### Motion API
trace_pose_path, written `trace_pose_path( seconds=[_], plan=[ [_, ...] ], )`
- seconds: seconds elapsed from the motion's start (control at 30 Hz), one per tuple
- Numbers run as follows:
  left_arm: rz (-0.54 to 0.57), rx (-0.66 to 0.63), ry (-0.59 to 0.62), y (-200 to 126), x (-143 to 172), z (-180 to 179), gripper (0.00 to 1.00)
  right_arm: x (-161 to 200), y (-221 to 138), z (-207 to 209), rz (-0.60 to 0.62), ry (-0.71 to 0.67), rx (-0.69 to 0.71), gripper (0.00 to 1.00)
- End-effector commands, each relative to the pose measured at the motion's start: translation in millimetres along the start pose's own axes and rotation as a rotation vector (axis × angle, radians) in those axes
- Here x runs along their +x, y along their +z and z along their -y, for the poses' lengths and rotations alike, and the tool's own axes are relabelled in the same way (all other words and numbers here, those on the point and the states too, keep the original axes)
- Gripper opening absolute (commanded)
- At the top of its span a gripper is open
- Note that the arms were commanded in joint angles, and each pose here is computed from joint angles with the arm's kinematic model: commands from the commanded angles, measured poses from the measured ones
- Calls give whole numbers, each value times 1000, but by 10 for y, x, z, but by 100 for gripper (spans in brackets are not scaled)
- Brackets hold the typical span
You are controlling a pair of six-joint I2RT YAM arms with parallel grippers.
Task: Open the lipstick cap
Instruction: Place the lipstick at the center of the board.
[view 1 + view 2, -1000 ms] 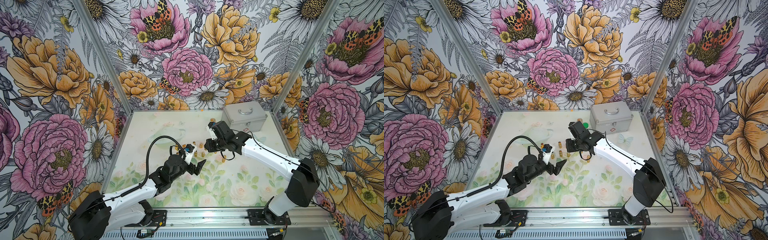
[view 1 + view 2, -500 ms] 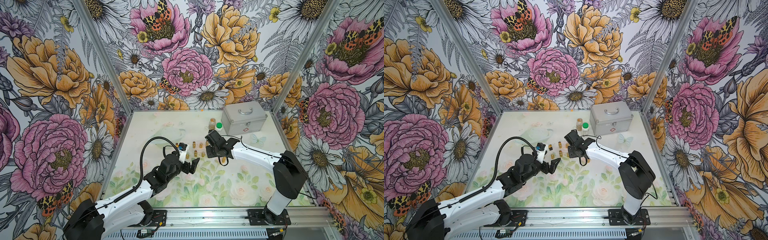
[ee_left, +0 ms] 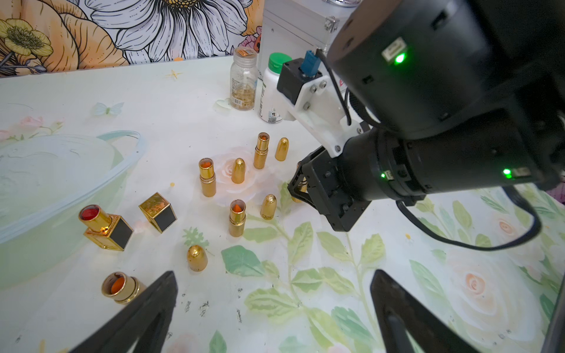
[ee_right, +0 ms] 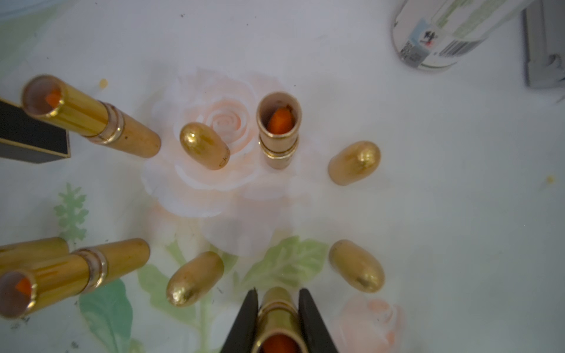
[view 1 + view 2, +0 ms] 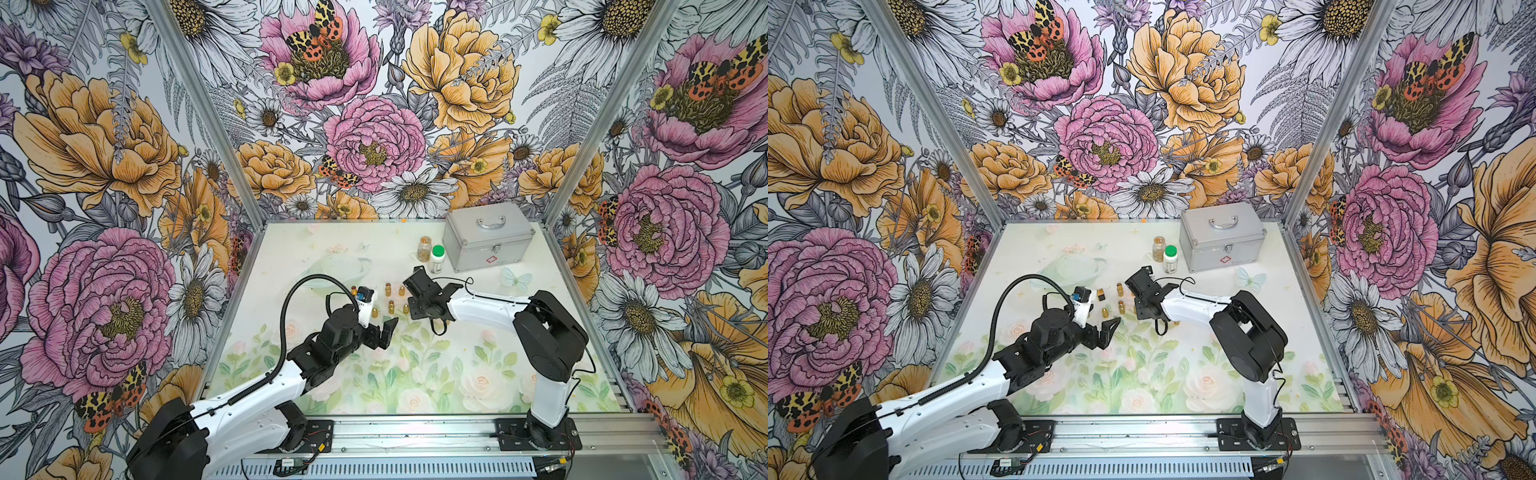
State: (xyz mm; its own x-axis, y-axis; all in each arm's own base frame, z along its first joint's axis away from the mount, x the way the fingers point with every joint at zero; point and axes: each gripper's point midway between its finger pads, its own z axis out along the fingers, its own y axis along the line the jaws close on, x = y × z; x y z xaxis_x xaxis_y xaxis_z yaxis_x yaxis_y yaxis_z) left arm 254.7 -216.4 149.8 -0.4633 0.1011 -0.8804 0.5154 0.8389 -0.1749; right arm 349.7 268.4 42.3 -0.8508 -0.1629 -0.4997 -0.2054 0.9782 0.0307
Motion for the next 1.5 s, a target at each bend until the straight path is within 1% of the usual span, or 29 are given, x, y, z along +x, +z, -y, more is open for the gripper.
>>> trace_pose_path(
  seconds=[0.0, 0.4, 0.57, 0.67, 0.87, 1.13, 1.33, 1.47],
  plan=[
    [21, -26, -19, 0, -85, -55, 99, -200, 2, -62, 63, 11, -4, 21],
    [11, -31, -19, 23, -59, -66, 99, -157, 111, -43, 59, 1, 11, 22],
    [14, -34, -19, 15, -64, -70, 99, -124, 126, -43, 54, -6, 8, 25],
    [18, -34, -18, 9, -68, -72, 99, -146, 103, -46, 61, -6, 6, 29],
    [21, -34, -17, -6, -69, -76, 99, -198, 57, -68, 74, -9, -5, 31],
    [25, -30, -13, -34, -82, -73, 99, -383, -227, -81, 127, 7, -35, 36],
    [32, -21, -5, -68, -129, -39, 99, -518, -602, 18, 130, 30, -38, 39],
    [33, -10, 16, -77, -148, 25, 99, -544, -916, 124, 129, 28, -43, 44]
  ],
)
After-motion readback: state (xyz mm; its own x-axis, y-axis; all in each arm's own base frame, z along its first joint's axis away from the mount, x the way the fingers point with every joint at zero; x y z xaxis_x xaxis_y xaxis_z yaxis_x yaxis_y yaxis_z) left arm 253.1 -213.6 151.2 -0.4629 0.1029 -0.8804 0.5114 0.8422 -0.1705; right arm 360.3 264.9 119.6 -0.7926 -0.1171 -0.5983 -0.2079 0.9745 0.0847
